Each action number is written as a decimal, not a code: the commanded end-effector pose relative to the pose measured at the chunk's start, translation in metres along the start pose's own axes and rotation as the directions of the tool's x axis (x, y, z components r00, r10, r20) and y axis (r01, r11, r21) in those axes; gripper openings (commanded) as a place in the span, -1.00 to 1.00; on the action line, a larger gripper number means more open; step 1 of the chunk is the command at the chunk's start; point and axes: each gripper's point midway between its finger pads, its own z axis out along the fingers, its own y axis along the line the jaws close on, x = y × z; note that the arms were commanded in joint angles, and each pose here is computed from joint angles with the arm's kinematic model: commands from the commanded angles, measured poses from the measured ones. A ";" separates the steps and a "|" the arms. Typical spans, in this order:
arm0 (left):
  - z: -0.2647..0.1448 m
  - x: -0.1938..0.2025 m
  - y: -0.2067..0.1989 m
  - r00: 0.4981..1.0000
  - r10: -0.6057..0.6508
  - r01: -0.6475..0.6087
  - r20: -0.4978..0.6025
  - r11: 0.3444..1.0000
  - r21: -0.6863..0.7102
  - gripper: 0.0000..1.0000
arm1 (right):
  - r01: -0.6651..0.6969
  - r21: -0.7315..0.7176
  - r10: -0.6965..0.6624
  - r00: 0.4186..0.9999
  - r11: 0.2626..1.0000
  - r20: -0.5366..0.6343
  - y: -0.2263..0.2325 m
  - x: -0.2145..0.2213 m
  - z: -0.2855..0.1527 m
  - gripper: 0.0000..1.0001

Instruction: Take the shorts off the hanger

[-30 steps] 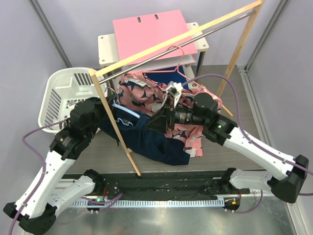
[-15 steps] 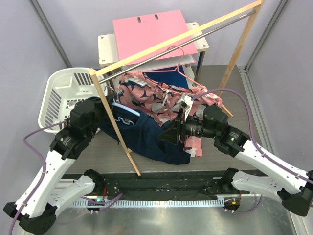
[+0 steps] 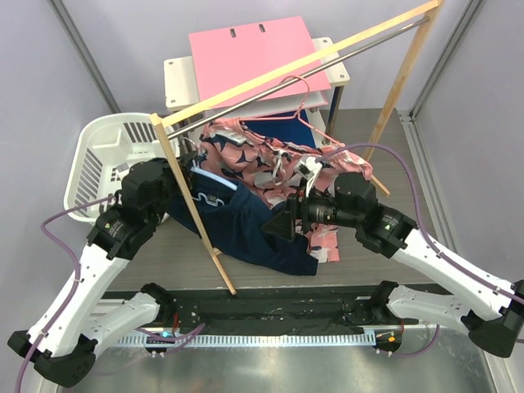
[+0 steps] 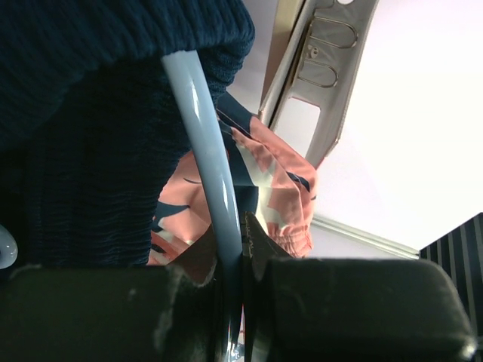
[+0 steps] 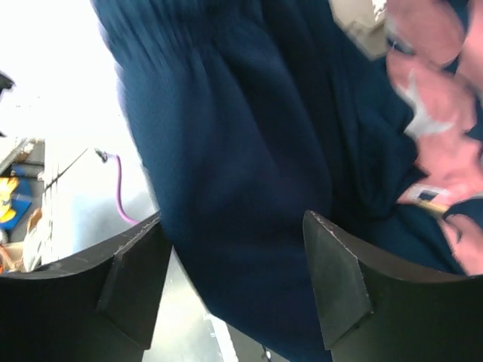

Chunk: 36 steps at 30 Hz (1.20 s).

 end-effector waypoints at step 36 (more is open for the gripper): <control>-0.022 0.000 -0.021 0.999 0.010 -0.008 -0.032 0.998 0.061 -1.00 | 0.019 -0.074 -0.010 0.993 0.997 0.120 0.058 -0.112 0.048 -0.17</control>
